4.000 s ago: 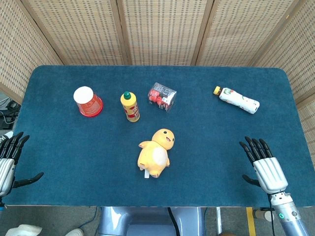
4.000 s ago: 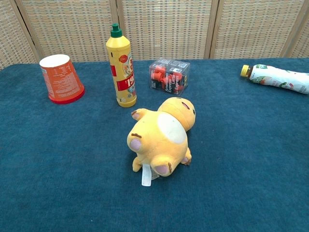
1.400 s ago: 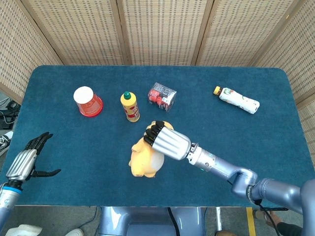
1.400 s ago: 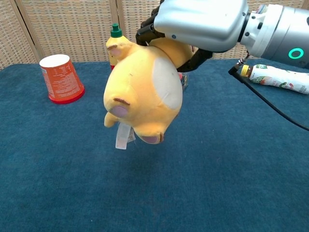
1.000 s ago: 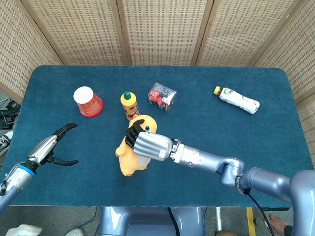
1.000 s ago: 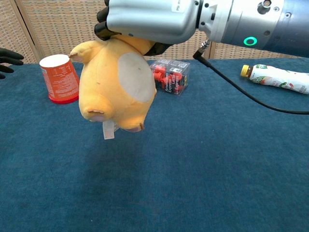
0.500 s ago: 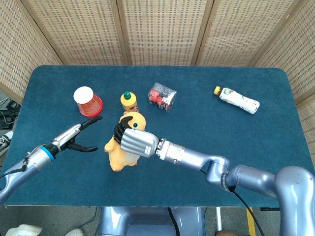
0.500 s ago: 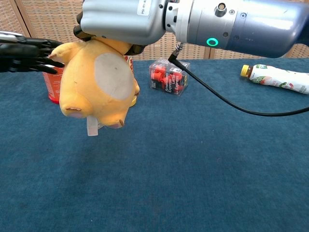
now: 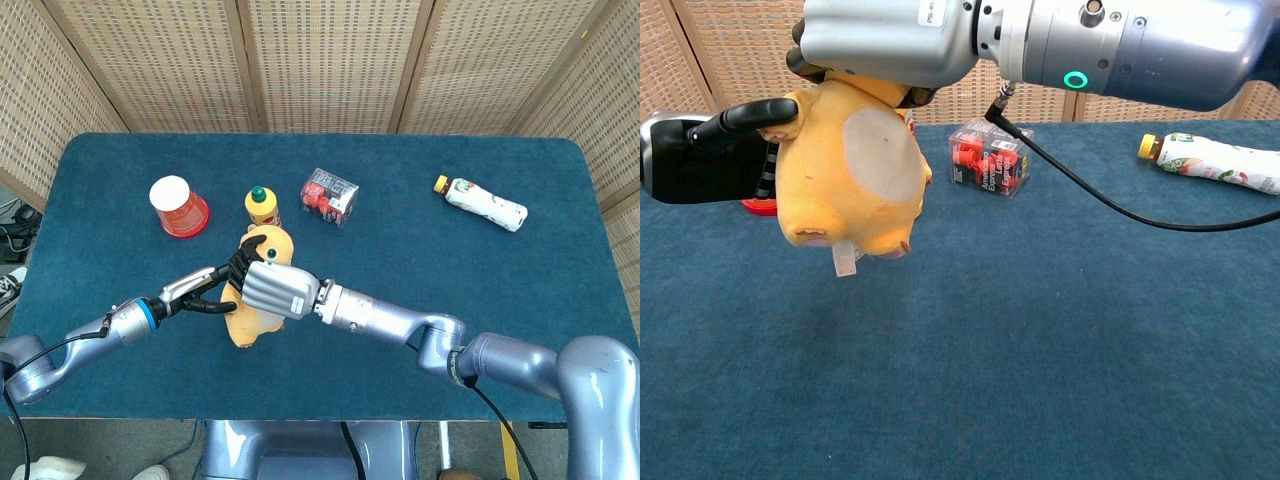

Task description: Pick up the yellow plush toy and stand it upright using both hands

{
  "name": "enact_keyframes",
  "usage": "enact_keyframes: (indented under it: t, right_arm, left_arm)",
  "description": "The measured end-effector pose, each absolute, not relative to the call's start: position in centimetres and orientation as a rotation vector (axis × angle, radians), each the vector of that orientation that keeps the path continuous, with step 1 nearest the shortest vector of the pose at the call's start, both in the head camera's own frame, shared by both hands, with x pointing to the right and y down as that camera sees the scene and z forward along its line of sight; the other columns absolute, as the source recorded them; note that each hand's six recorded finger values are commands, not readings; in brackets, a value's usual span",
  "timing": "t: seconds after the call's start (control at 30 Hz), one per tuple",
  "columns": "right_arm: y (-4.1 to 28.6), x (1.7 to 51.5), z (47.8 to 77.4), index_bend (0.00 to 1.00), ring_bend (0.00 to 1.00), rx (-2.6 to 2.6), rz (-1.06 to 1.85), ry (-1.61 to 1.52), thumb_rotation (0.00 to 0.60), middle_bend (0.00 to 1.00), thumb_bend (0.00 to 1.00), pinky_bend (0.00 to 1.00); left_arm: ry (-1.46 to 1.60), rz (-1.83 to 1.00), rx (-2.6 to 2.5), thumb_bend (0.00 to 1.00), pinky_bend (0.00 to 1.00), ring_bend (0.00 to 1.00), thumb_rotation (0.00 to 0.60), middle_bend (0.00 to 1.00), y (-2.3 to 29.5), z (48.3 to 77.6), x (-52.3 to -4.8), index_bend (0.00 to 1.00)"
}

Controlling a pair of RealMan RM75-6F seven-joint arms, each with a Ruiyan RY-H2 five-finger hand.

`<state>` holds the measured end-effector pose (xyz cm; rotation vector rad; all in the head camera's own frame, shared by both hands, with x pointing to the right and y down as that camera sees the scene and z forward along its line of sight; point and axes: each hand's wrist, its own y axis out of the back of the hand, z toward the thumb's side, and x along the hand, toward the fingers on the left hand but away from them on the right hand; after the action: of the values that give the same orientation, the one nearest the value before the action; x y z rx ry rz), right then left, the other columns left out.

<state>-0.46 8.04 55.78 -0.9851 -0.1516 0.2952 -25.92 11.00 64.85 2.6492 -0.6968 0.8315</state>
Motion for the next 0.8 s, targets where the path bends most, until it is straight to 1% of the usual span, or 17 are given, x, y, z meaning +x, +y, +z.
enact_keyframes:
  t: [0.13,0.33,0.43,0.5,0.53,0.63,0.67,0.7,0.73,0.8]
  right_arm:
    - [8.1,-0.4,55.7,0.61,0.64,-0.990,0.295,-0.160,0.600,0.60,0.69,0.56]
    - [7.8,-0.2,55.4,0.61,0.64,-0.992,0.303,-0.178,0.600,0.60,0.69,0.56]
    - [7.7,-0.2,55.3,0.61,0.64,-0.988,0.305,-0.182,0.600,0.60,0.69,0.56]
    - [7.7,-0.2,55.3,0.61,0.64,-0.989,0.304,-0.182,0.600,0.60,0.69,0.56]
    - [7.7,-0.1,55.3,0.61,0.64,-0.989,0.305,-0.183,0.600,0.60,0.69,0.56]
    - [7.6,-0.1,55.4,0.61,0.64,-0.989,0.305,-0.185,0.600,0.60,0.69,0.56]
    - [7.6,-0.1,55.4,0.61,0.64,-0.988,0.305,-0.186,0.600,0.60,0.69,0.56]
    - [7.6,0.0,55.4,0.61,0.64,-0.987,0.304,-0.187,0.600,0.60,0.69,0.56]
    - [7.6,0.0,55.3,0.61,0.64,-0.987,0.303,-0.189,0.600,0.60,0.69,0.56]
    - [7.6,0.0,55.3,0.61,0.64,-0.989,0.301,-0.192,0.600,0.60,0.69,0.56]
  left_arm:
    - [-0.669,0.763,2.620,0.00,0.01,0.00,0.359,0.00,11.1,65.0,-25.2,0.00]
    - [-0.590,0.717,2.611,0.00,0.12,0.01,0.359,0.00,11.5,65.3,-24.3,0.00]
    - [-0.546,0.719,2.610,0.00,0.17,0.05,0.371,0.00,11.8,65.4,-24.0,0.00]
    - [-0.523,0.721,2.617,0.00,0.21,0.11,0.402,0.01,11.8,65.4,-23.9,0.00]
    - [-0.511,0.723,2.619,0.00,0.22,0.13,0.429,0.02,11.8,65.4,-23.8,0.00]
    - [-0.500,0.721,2.617,0.00,0.26,0.21,0.537,0.11,11.8,65.5,-23.6,0.00]
    - [-0.503,0.720,2.613,0.00,0.27,0.22,0.554,0.14,11.8,65.5,-23.6,0.01]
    - [-0.508,0.717,2.610,0.00,0.28,0.25,0.580,0.17,11.7,65.5,-23.6,0.03]
    - [-0.516,0.713,2.605,0.00,0.30,0.27,0.597,0.21,11.6,65.5,-23.5,0.08]
    - [-0.529,0.706,2.597,0.00,0.33,0.30,0.600,0.26,11.4,65.6,-23.4,0.17]
